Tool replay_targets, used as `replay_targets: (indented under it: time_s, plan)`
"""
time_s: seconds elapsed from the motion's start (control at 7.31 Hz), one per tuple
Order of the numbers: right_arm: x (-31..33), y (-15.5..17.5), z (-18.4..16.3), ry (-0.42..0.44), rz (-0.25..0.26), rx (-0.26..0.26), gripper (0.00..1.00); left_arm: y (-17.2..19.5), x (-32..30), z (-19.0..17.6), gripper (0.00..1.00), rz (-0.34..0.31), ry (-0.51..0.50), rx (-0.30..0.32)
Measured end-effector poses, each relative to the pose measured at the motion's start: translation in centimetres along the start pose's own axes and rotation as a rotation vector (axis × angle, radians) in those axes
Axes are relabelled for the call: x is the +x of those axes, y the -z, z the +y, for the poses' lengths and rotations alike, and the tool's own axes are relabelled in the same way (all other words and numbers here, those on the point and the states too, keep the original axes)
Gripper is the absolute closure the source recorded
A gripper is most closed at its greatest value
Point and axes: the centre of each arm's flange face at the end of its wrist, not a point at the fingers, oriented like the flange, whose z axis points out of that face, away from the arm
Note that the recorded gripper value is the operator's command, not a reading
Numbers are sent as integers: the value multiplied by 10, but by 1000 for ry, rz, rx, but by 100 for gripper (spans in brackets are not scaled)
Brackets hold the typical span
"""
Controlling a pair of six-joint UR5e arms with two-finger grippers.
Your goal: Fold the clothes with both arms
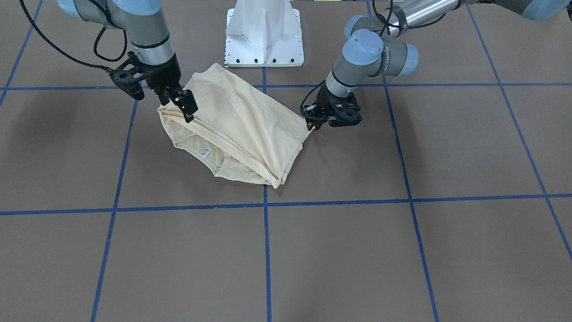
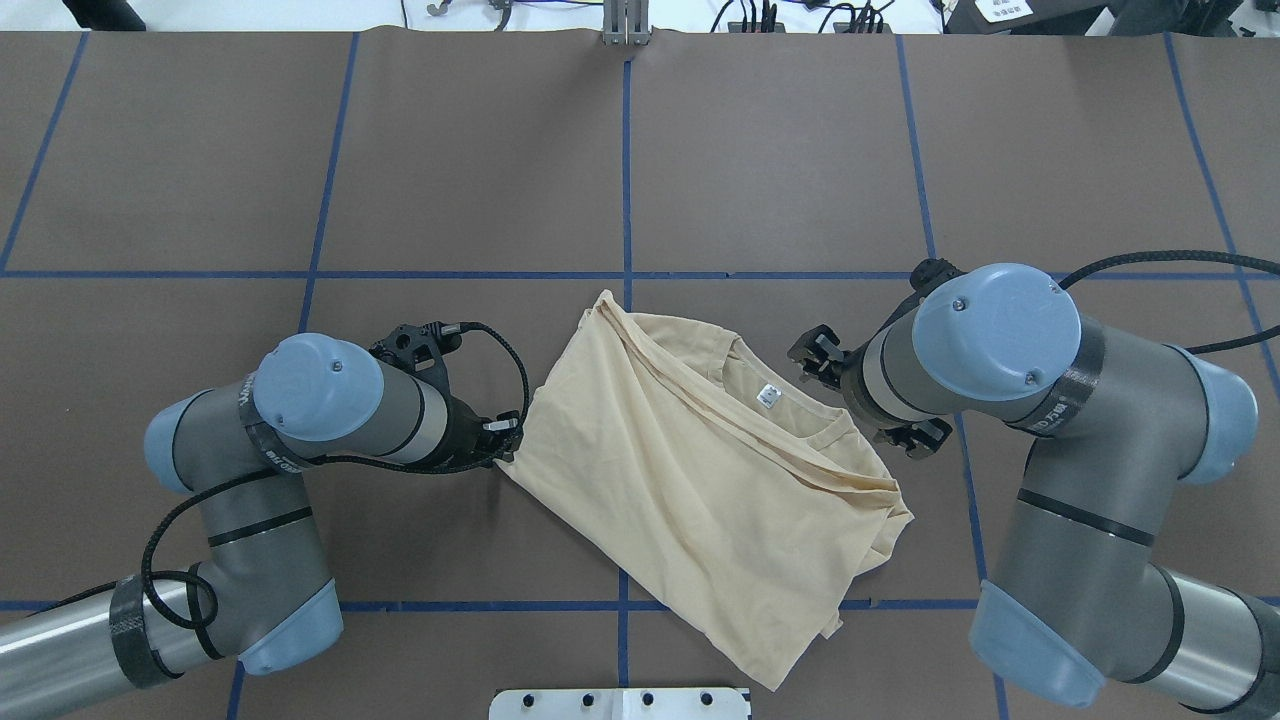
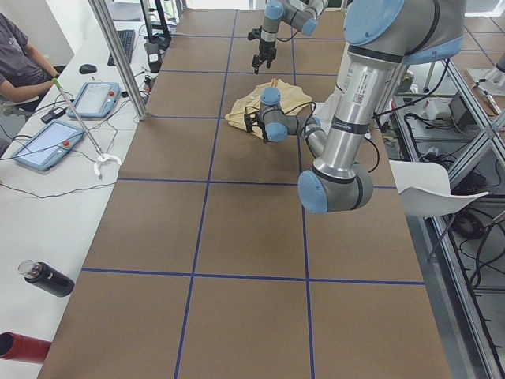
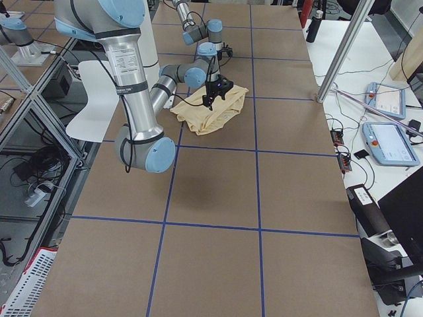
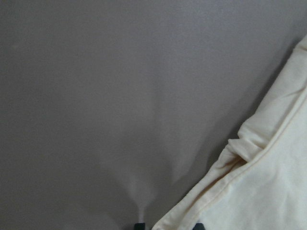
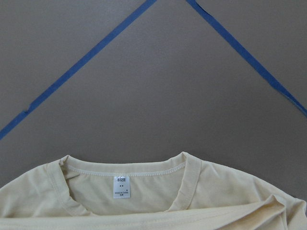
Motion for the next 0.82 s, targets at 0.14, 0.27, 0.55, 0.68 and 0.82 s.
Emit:
replay_targets:
  time_s: [0.14,0.27,0.55,0.68,0.82]
  plan:
    - [0,-1,0,-1,2,0,0,1,0,-3,100,-12,4,4]
    - [0,-1,0,-1,2,0,0,7,-1,-11,100,-15,-3,16]
    - [0,-1,0,-1,2,1,0,30,0,-54,100,-5,-81,78]
    - [0,-2,0,0,3,2,0,46,4,-88,100,0,-111,127]
    - [0,-3,0,0,5,3,0,54,16,-128,100,-3,-124,174]
